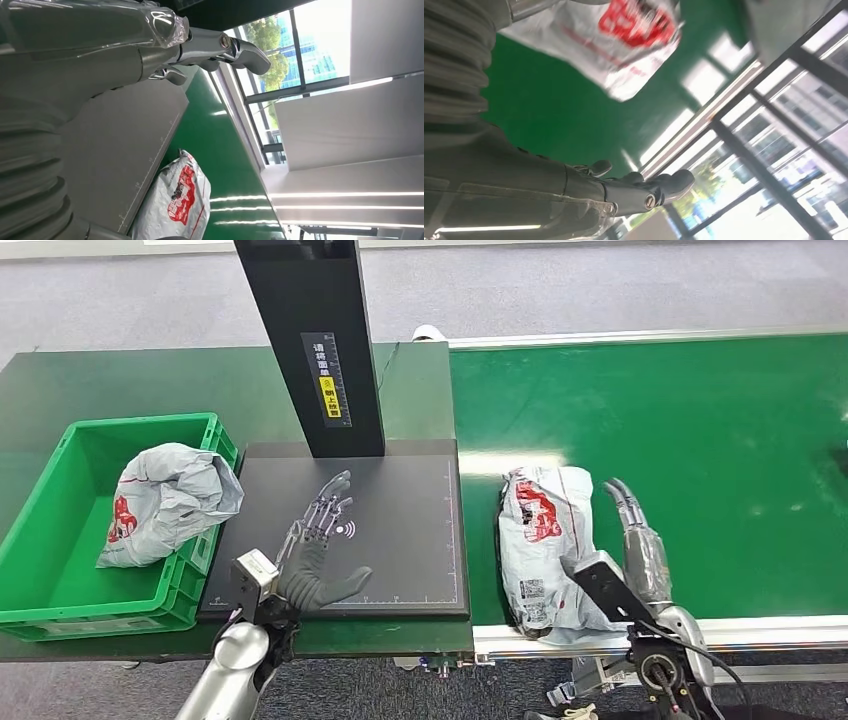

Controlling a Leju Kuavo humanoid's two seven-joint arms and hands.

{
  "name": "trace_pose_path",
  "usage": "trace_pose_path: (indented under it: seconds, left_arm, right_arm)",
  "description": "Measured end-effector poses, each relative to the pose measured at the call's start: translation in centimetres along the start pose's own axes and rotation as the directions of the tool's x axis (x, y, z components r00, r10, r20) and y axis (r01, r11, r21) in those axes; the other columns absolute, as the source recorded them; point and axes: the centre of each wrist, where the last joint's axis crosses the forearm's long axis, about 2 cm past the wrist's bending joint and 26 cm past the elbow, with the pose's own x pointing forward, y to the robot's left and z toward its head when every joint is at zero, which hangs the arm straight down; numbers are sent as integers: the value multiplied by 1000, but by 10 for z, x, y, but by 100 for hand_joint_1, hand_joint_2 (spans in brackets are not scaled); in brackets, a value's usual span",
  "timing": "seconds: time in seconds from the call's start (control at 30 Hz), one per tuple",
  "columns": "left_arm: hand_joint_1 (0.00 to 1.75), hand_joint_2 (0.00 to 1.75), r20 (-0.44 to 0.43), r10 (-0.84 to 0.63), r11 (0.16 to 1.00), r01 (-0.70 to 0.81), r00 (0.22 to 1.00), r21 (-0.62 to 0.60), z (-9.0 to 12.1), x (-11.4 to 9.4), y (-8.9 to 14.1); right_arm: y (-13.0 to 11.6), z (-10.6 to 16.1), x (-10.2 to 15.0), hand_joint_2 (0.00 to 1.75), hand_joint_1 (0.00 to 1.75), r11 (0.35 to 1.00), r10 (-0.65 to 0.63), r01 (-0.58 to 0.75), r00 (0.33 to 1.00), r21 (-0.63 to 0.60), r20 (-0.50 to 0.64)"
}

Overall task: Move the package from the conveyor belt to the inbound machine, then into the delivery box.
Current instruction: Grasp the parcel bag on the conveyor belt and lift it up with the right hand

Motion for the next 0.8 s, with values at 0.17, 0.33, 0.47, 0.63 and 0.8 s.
trace_pose_path:
  seconds: [0.17,0.33,0.47,0.63,0.8]
  left_arm:
    - [0,175,1,3,1000,-3,1000,26,12,1,-2]
    - [0,175,2,-1,999,1,1000,49,26,2,-3]
    - [0,175,3,-5,998,5,1000,57,29,3,-2]
    - [0,175,-4,-22,998,22,1000,59,29,4,-1]
    - [0,175,-18,-32,998,33,999,61,28,6,-2]
  right_arm:
    - [-15,-10,-23,175,0,1000,23,-21,996,17,-85]
    - [-12,-20,-40,175,0,995,37,-21,987,100,-159]
    - [-9,-22,-46,175,0,992,39,-15,981,126,-189]
    - [6,-25,-49,175,0,938,87,2,967,347,-239]
    - [28,-23,-51,175,0,843,147,20,953,538,-267]
